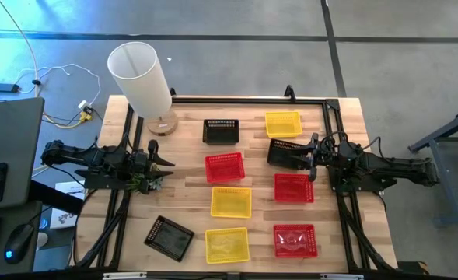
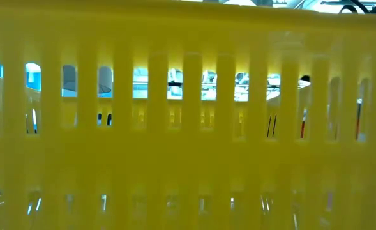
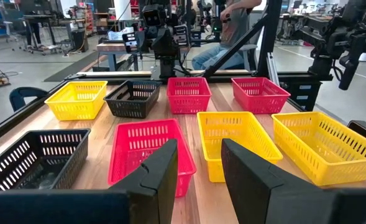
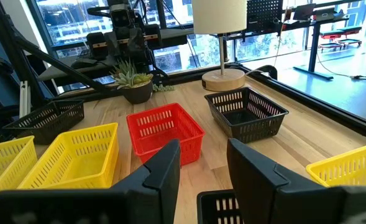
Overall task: Stack baskets by color
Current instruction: Stack the bottom black bin on top of the top black bin
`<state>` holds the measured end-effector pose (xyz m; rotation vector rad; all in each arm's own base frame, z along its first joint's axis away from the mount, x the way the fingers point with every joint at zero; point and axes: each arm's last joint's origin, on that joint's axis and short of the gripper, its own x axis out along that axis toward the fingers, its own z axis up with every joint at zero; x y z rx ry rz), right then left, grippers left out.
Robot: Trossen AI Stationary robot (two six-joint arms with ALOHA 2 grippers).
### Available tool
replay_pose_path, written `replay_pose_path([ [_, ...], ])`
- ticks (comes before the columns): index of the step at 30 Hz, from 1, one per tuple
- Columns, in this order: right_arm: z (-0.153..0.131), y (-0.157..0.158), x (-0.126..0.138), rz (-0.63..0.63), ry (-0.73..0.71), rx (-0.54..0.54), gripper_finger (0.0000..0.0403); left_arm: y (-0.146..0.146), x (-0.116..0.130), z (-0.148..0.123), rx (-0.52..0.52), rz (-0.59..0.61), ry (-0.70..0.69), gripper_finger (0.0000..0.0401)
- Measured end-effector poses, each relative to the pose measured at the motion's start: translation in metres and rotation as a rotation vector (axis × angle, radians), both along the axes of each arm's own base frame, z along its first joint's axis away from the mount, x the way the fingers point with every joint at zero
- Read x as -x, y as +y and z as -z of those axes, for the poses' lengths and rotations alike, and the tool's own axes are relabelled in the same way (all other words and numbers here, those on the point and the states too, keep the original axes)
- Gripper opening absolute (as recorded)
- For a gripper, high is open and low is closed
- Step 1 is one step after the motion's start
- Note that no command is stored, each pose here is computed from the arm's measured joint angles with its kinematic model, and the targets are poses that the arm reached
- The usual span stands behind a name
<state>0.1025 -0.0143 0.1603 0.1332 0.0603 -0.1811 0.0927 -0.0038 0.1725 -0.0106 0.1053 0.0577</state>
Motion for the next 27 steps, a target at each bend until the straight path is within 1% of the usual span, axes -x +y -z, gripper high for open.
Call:
replay_pose_path([
  [18, 0.0, 0.0, 0.0, 0.0, 0.0, 0.0, 0.0122, 0.0, 0.0, 0.0, 0.0, 0.001, 0.0, 0.0113],
  [21, 0.0, 0.0, 0.0, 0.0, 0.0, 0.0, 0.0122, -0.0003, 0.0, -0.0001, 0.03, 0.005, -0.003, 0.0113],
  [24, 0.0, 0.0, 0.0, 0.001, 0.0, 0.0, 0.0122, -0.0002, -0.0001, -0.0013, 0.039, 0.003, -0.015, 0.0113],
  [27, 0.0, 0.0, 0.0, 0.0, 0.0, 0.0, 0.0122, -0.0003, -0.0002, -0.0016, 0.096, 0.0, -0.022, 0.0113],
])
